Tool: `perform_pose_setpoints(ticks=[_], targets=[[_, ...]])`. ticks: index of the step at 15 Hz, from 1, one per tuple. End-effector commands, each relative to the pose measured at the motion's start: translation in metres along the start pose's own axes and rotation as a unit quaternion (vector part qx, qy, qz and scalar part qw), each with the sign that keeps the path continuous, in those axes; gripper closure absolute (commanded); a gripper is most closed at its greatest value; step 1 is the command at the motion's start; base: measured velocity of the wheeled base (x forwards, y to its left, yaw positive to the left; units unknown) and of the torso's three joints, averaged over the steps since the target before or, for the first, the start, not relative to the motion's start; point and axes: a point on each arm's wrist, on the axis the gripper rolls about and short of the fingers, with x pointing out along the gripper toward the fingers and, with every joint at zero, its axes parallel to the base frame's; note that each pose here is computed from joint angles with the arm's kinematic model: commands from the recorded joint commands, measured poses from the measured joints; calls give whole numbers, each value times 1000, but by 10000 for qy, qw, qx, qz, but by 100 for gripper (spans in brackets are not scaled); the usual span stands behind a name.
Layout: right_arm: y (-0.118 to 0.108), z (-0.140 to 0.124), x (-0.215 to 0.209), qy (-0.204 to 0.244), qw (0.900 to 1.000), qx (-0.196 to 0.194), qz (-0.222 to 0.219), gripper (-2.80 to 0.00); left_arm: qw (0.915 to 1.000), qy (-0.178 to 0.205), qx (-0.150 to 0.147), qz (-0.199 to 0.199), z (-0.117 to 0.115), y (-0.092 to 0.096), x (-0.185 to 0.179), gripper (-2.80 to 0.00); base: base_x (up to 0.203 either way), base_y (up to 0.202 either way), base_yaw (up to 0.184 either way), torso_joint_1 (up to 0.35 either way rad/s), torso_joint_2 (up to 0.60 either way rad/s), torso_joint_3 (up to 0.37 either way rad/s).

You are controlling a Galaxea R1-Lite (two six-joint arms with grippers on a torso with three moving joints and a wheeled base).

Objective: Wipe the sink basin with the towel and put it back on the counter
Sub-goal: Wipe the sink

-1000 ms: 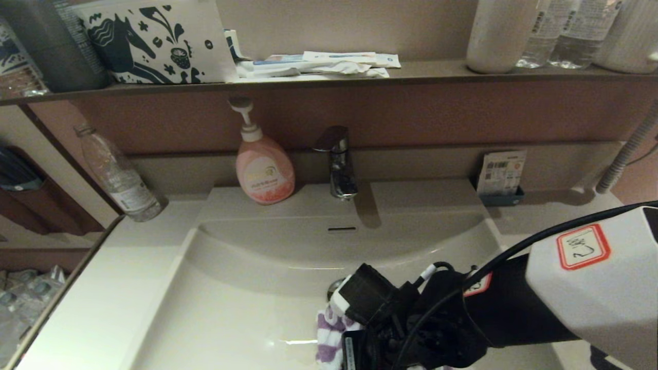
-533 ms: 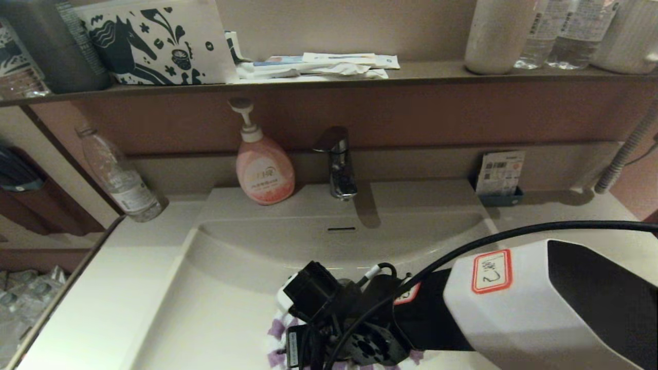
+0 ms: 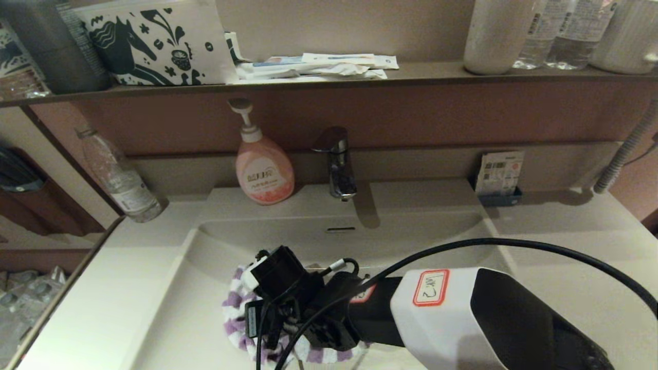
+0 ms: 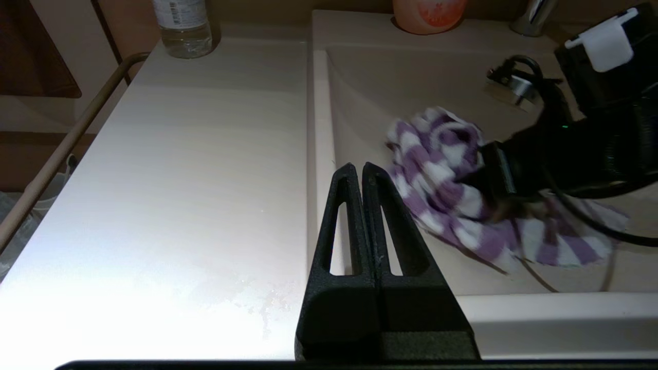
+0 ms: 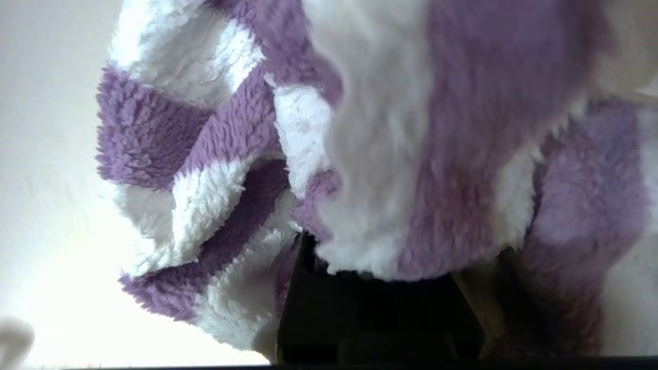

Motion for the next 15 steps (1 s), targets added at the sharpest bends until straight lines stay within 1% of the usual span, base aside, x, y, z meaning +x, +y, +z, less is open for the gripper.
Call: perform_pose_setpoints(ticks=[1,3,6,7,8,9,10,12,15], targets=[[-14,-6,20,-81,9998,0,-186,0,10000,0,-3,1,0,0,0,0,0,0,0,0,0,0],[-26,7,17,-213,9993,106,-304,0,10000,0,-3,1,0,0,0,0,0,0,0,0,0,0],[-46,22,13,-526,9950,240,-809,0,10000,0,-3,1,0,0,0,0,0,0,0,0,0,0],[-51,23,13,-532,9941,220,-924,0,10000,0,-3,1,0,0,0,0,0,0,0,0,0,0],[-63,26,11,-509,9916,224,-1166,0,10000,0,-3,1,0,0,0,0,0,0,0,0,0,0],[-68,27,6,-424,9904,234,-1293,0,10000,0,-3,1,0,0,0,0,0,0,0,0,0,0],[-70,27,2,-357,9897,239,-1369,0,10000,0,-3,8,0,0,0,0,0,0,0,0,0,0],[-76,30,-10,-381,9865,274,-1572,0,10000,0,-3,1,0,0,0,0,0,0,0,0,0,0],[-93,31,-29,-278,9818,358,-1843,0,10000,0,-3,1,0,0,0,0,0,0,0,0,0,0]])
